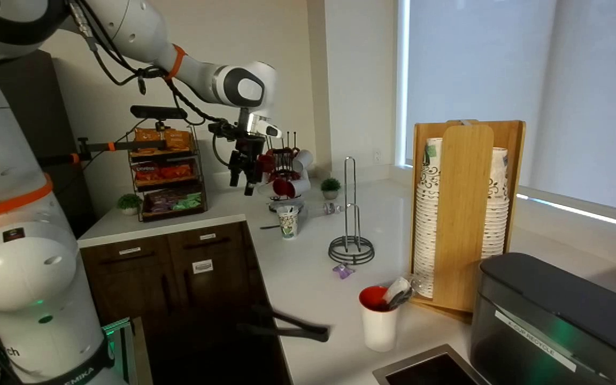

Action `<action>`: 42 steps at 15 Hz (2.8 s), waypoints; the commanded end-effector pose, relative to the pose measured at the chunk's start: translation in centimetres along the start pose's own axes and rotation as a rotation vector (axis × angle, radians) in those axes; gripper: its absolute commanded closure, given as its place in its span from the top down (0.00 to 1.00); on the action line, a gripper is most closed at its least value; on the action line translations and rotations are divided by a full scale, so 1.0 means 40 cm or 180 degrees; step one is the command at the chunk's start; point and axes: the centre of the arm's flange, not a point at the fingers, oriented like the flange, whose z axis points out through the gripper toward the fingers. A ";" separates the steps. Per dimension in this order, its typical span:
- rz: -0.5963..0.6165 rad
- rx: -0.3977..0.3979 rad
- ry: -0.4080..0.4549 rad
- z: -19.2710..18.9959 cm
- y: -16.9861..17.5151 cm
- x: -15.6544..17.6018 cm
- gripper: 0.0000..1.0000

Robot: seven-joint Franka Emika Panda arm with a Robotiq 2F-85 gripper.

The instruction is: Pick up the paper cups on the left and move them to the right

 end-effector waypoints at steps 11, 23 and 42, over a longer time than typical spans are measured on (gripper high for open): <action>0.0293 -0.0180 0.0594 -0.051 -0.006 0.083 1.00; -0.0488 -0.0573 0.1045 -0.153 -0.022 0.338 1.00; -0.0708 -0.0593 0.0927 -0.107 -0.093 0.351 1.00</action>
